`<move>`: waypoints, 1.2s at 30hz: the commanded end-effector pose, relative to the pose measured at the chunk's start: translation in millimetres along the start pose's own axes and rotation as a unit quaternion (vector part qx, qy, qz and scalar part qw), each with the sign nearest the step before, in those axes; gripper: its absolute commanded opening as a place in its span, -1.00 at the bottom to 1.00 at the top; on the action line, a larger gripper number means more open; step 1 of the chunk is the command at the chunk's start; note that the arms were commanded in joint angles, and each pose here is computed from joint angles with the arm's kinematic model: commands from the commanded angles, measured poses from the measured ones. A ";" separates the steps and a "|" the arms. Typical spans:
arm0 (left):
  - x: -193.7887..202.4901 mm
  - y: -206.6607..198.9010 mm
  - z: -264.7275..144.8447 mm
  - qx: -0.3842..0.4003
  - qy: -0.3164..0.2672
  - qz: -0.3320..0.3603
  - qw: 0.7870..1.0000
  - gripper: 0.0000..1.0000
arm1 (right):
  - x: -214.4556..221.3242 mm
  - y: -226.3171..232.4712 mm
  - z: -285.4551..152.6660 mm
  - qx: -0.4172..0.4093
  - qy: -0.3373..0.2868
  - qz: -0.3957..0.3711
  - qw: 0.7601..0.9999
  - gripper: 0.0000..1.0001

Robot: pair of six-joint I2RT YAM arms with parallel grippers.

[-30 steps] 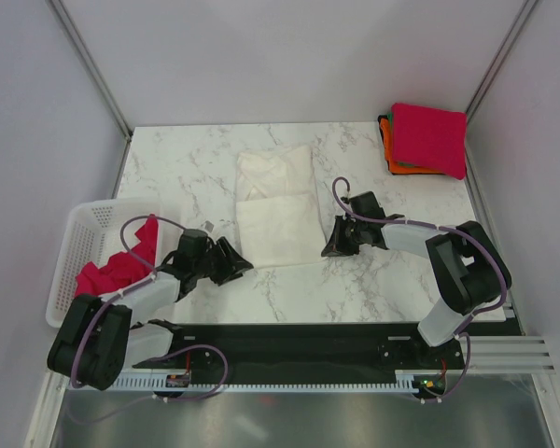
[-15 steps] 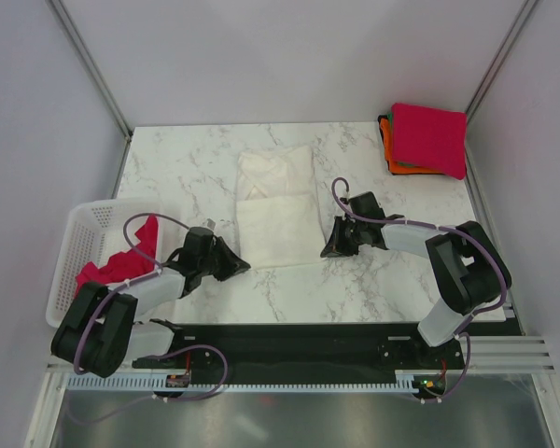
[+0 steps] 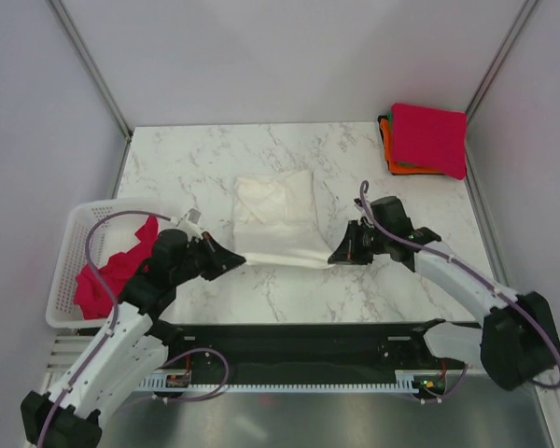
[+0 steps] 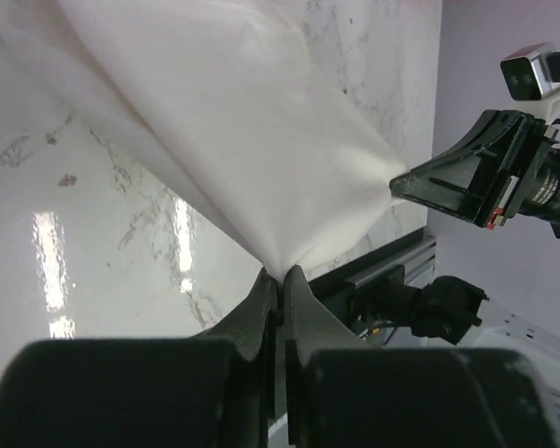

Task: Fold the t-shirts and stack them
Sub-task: Fold the tshirt

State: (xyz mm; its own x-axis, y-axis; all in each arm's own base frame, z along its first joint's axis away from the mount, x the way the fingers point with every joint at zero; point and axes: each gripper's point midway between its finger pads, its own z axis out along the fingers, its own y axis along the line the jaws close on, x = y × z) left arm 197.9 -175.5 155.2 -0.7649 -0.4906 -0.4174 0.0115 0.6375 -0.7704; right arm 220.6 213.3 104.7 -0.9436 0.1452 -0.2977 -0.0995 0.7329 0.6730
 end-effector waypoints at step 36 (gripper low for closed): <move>-112.6 1.5 25.7 -0.196 -0.008 0.095 0.976 -0.96 | -125.2 8.3 -21.1 0.156 -0.034 -0.035 0.987 -1.00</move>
State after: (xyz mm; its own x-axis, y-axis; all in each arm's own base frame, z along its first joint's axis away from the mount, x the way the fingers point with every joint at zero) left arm 270.9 -159.6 182.0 -0.8197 -0.3713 -0.4361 -0.1028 0.8444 -0.5257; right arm 301.8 205.6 161.7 -0.9413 0.1319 -0.3109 -0.0422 0.8674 0.4959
